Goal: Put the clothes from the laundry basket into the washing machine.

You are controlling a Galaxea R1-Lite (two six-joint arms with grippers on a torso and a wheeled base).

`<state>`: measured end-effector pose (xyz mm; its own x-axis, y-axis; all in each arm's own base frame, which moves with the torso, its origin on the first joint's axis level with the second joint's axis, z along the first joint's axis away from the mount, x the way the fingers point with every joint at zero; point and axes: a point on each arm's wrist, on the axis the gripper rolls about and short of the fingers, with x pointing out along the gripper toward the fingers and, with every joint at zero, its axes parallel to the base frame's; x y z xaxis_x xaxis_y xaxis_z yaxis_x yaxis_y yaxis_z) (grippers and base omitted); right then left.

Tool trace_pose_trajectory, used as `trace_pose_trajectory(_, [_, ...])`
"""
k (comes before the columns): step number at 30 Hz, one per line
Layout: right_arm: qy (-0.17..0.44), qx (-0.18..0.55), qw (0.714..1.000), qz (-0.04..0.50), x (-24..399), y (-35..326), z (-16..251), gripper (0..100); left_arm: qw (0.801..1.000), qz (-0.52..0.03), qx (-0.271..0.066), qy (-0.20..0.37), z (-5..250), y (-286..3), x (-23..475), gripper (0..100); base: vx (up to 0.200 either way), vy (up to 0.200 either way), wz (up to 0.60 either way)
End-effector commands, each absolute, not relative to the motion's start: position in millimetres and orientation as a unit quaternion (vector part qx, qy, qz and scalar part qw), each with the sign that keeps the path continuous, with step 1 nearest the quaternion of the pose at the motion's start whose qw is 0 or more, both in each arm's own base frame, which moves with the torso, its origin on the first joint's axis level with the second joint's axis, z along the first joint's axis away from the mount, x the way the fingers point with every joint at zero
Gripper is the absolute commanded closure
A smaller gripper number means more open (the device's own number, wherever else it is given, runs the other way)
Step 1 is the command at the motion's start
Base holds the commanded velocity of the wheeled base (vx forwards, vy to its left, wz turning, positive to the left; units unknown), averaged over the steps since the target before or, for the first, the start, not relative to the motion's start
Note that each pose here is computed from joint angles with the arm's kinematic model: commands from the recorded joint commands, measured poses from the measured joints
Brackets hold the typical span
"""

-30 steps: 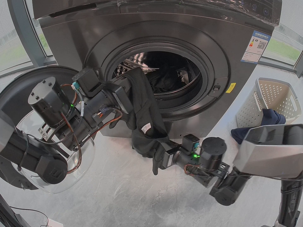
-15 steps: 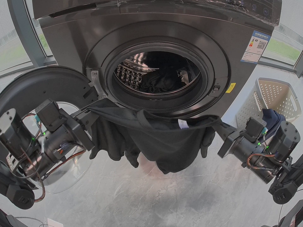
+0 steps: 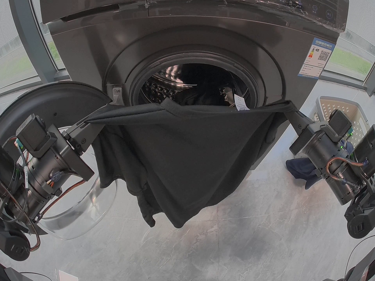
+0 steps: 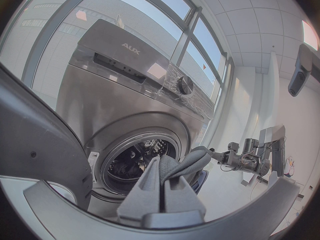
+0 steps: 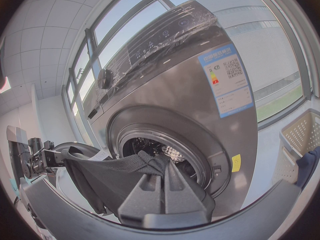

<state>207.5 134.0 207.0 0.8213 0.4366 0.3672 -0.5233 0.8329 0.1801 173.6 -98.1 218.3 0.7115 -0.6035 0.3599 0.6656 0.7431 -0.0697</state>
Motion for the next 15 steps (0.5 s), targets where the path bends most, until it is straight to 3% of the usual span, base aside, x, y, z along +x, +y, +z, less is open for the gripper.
trace_pose_trajectory(1, [-0.167,0.141,0.943,0.252,207,133,212,100,0.920,-0.345,-0.098,-0.158,218,-99,175,100,0.000,0.000,0.00])
trace_pose_trajectory(15, [-0.187,0.146,0.939,0.247,198,126,224,100,0.923,-0.345,-0.097,-0.141,211,-102,181,100,0.000,0.000,0.00])
